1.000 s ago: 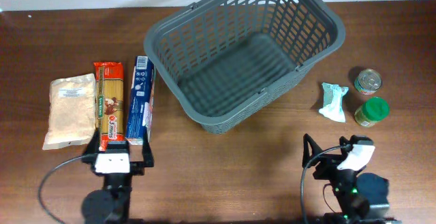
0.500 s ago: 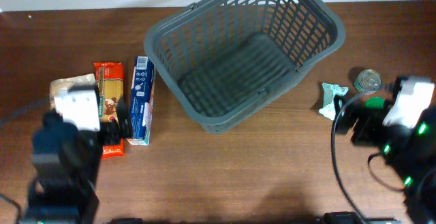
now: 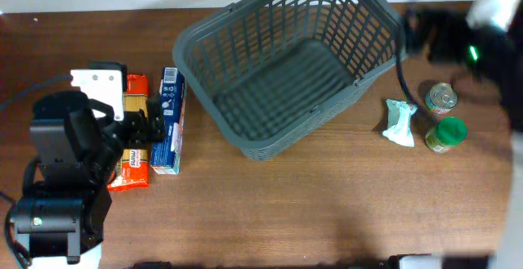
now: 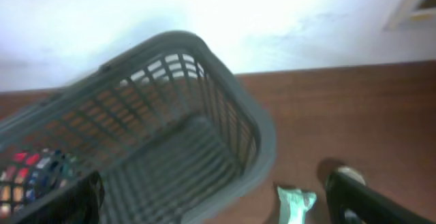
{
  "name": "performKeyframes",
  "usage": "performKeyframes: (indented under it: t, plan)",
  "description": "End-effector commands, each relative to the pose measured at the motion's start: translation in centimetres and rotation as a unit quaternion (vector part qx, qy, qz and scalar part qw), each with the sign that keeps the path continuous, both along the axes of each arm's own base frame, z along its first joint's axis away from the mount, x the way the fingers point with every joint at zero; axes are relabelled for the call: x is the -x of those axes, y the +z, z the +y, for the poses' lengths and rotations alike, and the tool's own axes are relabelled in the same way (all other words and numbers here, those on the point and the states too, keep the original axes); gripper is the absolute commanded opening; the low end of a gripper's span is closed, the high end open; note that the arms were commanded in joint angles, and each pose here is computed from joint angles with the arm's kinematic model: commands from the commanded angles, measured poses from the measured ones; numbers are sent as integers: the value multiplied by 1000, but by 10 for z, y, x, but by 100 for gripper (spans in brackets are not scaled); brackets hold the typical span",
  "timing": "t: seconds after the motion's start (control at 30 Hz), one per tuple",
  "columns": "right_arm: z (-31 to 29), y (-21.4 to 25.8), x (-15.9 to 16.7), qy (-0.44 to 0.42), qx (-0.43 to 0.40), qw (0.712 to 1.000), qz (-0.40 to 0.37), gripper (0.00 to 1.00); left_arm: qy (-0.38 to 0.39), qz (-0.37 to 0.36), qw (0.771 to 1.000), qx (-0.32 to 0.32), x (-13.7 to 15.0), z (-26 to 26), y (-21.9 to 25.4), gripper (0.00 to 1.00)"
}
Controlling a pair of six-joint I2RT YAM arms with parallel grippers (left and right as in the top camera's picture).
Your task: Pack container
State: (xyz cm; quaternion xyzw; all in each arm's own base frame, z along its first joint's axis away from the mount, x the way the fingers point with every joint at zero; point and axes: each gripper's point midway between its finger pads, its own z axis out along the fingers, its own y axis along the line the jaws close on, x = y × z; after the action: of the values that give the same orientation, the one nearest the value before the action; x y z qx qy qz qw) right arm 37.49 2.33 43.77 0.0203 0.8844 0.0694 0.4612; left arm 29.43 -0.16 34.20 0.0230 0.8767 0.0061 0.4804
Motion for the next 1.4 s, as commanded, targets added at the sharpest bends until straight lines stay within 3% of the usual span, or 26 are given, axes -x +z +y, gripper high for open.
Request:
performKeyframes:
  t: [0.0, 0.2, 0.47, 0.93, 1.07, 1.23, 1.37]
  plan:
    - [14, -24, -48, 49, 16, 998, 33, 99, -17, 7, 1000, 18, 6, -8, 2, 99]
    - [2, -79, -98, 66, 65, 992, 91, 99, -20, 37, 999, 13, 12, -8, -11, 99]
    - [-27, -132, -133, 53, 60, 988, 134, 99, -20, 66, 998, 13, 14, -8, -23, 99]
    - [-11, -171, -147, 90, 20, 981, 169, 99, -36, 142, 989, 30, -6, -15, -62, 99]
    - [-11, -174, -144, 90, 19, 980, 176, 87, -38, 168, 984, 34, -10, -16, -75, 99]
    - [-10, -179, -140, 90, 17, 978, 189, 79, -37, 188, 981, 35, -13, -16, -85, 99]
    - [-10, -181, -136, 91, 16, 976, 199, 62, -37, 189, 981, 35, -14, -16, -87, 99]
